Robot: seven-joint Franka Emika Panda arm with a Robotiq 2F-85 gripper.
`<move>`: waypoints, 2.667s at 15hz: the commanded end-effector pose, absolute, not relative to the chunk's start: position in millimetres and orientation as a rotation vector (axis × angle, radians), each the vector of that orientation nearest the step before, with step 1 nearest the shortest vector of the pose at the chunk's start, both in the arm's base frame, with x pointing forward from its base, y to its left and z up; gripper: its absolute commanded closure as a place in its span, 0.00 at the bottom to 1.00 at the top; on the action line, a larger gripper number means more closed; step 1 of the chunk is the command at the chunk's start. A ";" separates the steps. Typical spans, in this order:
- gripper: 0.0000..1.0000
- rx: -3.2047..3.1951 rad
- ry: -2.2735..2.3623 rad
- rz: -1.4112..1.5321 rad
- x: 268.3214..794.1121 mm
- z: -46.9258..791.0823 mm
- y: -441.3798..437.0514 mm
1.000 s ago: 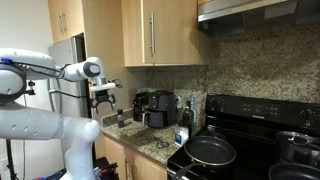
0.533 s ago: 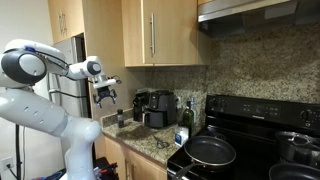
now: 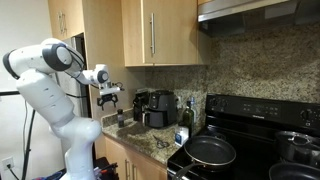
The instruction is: Move the object from the left to the right
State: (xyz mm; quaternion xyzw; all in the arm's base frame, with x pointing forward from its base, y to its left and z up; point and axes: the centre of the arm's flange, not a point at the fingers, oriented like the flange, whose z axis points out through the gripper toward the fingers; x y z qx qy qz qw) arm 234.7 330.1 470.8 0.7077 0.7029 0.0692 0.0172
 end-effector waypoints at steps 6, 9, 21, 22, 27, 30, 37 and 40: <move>0.00 2.298 2.188 0.344 272.2 471.5 379.8; 0.00 2.297 2.222 0.328 284.4 441.7 398.8; 0.00 2.453 2.027 0.606 283.7 449.8 429.2; 0.00 2.453 2.027 0.606 283.1 449.8 429.6; 0.00 2.592 1.811 0.795 313.8 442.3 428.1; 0.00 2.651 1.770 0.767 311.7 437.4 430.0; 0.00 2.696 1.741 0.695 303.3 435.5 429.5; 0.00 2.754 1.666 0.440 315.7 428.3 428.1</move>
